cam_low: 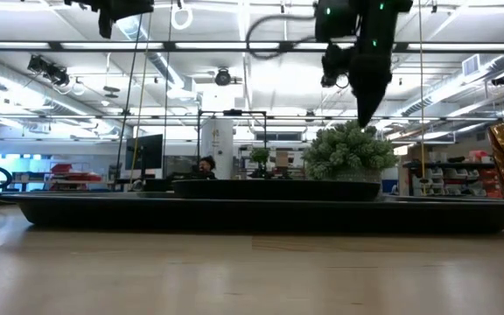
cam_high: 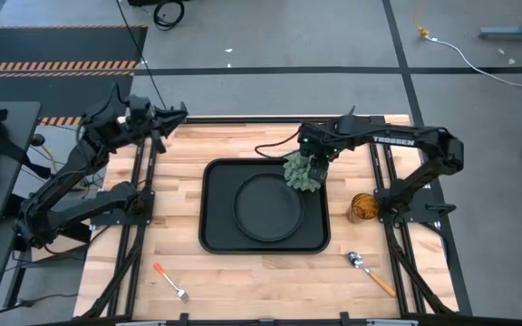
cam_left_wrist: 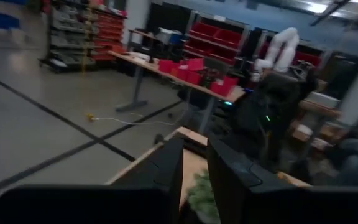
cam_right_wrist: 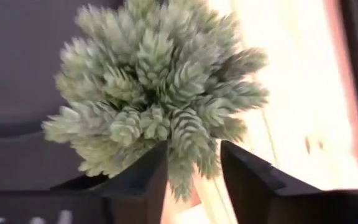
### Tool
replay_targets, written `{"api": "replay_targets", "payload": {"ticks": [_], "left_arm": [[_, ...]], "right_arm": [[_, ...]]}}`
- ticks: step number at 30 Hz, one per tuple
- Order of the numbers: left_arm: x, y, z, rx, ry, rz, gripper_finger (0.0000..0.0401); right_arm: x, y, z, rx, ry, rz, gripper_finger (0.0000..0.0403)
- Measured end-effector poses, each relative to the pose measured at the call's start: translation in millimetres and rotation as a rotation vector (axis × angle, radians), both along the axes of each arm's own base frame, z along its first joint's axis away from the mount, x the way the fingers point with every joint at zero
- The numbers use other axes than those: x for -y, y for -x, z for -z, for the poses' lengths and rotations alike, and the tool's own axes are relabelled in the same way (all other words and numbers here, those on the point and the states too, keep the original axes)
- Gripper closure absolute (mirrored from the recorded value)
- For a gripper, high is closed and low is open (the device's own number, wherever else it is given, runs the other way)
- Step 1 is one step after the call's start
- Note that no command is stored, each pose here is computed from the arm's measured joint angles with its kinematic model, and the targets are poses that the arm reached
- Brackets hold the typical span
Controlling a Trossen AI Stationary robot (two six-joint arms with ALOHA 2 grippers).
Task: Pick and place plate/cup/fork/spoon on tray
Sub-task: Put the gray potted plant on the black serving tray to the top right of the black plate, then put the brown cup on the black serving tray to the top left of the black plate
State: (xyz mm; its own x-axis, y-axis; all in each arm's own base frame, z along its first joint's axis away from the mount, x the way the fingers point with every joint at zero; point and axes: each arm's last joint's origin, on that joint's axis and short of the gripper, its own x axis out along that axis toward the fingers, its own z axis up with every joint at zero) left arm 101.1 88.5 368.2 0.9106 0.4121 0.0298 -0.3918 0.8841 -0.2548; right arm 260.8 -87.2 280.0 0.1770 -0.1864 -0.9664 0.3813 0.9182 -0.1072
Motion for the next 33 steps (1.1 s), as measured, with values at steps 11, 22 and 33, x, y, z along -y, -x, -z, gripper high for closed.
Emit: {"api": "replay_targets", "payload": {"ticks": [11,22,33], "left_arm": [[12,-7,0,0.036,0.128,0.270,0.0328],[30,-18,0,0.029,0.130,0.400,0.0328],[41,-24,-1,0.025,0.099,0.435,0.0328]], "right_arm": [[-62,36,-27,-0.043,-0.192,0.469,0.0178],[-105,56,18,-0.228,-0.261,0.824,0.0191],[-110,65,56,-0.299,-0.303,0.854,0.0230]]}}
